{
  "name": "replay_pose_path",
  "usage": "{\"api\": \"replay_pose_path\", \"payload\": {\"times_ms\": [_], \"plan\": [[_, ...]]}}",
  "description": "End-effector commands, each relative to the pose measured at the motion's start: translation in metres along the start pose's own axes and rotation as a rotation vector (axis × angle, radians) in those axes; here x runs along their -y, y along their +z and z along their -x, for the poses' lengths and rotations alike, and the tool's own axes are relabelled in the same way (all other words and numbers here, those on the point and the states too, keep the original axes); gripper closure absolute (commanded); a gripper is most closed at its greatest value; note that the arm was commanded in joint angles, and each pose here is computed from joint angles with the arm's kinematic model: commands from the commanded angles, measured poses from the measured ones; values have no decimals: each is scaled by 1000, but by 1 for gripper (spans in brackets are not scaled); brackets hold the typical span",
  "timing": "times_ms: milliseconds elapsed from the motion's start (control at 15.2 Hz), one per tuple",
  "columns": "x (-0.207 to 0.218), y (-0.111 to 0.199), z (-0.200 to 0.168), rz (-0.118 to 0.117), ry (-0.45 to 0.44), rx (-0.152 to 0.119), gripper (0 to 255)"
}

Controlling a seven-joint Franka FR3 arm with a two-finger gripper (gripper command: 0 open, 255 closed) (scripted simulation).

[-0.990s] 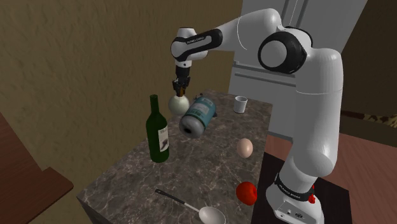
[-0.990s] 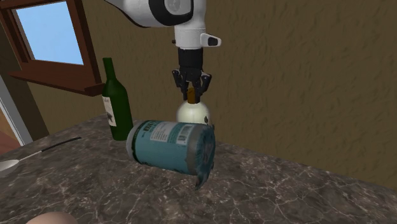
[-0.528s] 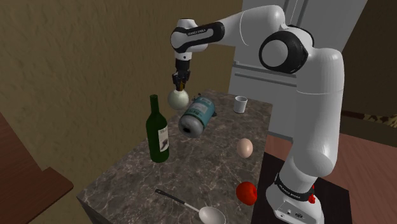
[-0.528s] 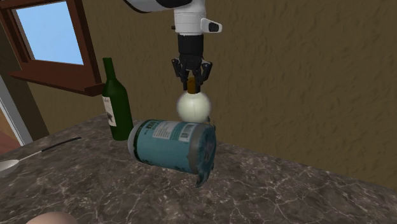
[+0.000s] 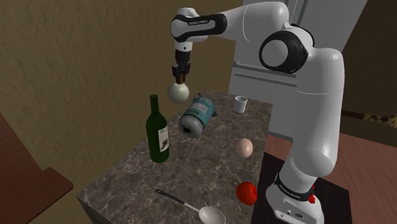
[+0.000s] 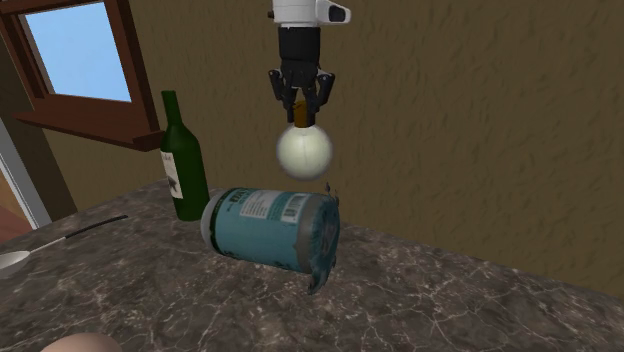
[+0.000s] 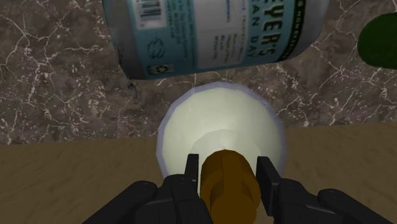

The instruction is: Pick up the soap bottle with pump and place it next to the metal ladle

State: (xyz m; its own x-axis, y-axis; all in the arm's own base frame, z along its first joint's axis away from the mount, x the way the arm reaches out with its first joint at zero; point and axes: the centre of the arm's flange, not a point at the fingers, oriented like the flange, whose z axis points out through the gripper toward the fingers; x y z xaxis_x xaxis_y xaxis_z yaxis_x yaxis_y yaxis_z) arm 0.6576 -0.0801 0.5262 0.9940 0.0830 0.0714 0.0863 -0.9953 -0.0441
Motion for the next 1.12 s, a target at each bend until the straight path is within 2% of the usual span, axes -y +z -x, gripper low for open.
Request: {"api": "replay_pose_path", "payload": {"times_ms": [0, 1056], "plan": [[1, -10, 0, 0, 0, 0, 255], [5, -95, -6, 0, 0, 0, 255]]}}
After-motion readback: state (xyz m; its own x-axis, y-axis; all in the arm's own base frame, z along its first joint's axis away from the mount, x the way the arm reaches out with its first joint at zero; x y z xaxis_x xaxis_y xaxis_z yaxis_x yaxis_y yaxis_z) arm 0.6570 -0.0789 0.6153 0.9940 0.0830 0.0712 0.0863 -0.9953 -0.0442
